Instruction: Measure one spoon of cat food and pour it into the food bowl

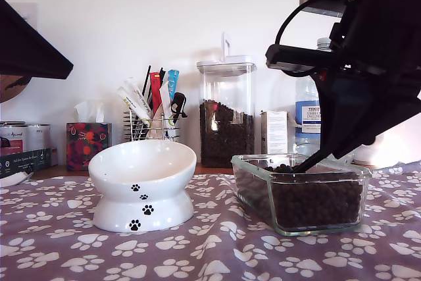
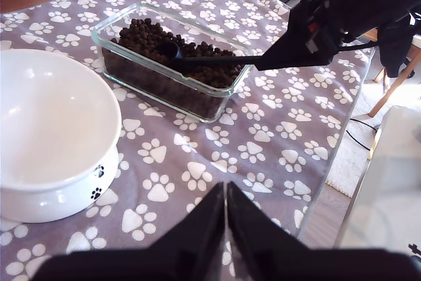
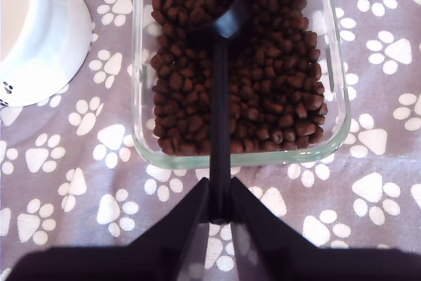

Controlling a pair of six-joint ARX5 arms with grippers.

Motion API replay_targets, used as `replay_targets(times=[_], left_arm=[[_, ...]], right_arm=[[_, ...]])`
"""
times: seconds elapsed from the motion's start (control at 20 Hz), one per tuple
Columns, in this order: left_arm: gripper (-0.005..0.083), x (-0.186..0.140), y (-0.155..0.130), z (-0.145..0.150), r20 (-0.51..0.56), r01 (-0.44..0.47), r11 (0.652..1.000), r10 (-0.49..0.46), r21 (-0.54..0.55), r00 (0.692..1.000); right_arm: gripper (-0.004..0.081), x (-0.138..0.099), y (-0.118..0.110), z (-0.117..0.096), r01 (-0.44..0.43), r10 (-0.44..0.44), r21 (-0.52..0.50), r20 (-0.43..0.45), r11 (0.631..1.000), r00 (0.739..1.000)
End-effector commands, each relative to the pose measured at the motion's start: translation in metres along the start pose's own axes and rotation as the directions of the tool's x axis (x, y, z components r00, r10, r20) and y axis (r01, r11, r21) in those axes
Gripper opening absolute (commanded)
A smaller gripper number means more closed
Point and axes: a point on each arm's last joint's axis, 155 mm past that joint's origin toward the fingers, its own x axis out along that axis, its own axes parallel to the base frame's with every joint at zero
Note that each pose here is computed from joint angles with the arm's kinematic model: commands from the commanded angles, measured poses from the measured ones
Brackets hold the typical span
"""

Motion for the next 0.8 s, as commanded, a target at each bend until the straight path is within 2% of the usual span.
replay_targets(times=[0.0, 0.75], left_arm=[[-0.0019, 0.002, 0.001, -0.006, -0.011, 0.001, 1.000, -0.001, -0.005, 1.000], [-0.0019, 0.002, 0.002, -0.008, -0.016, -0.006, 1.000, 0.006, -0.008, 1.000]], right_arm=[[-0.0013, -0.003, -0.002, 0.003, -0.002, 0.002, 0.000, 0.019, 1.000, 1.000], [-0.0012, -0.024, -0.007, 0.014, -0.011, 0.010, 0.009, 0.079, 1.000, 0.997]])
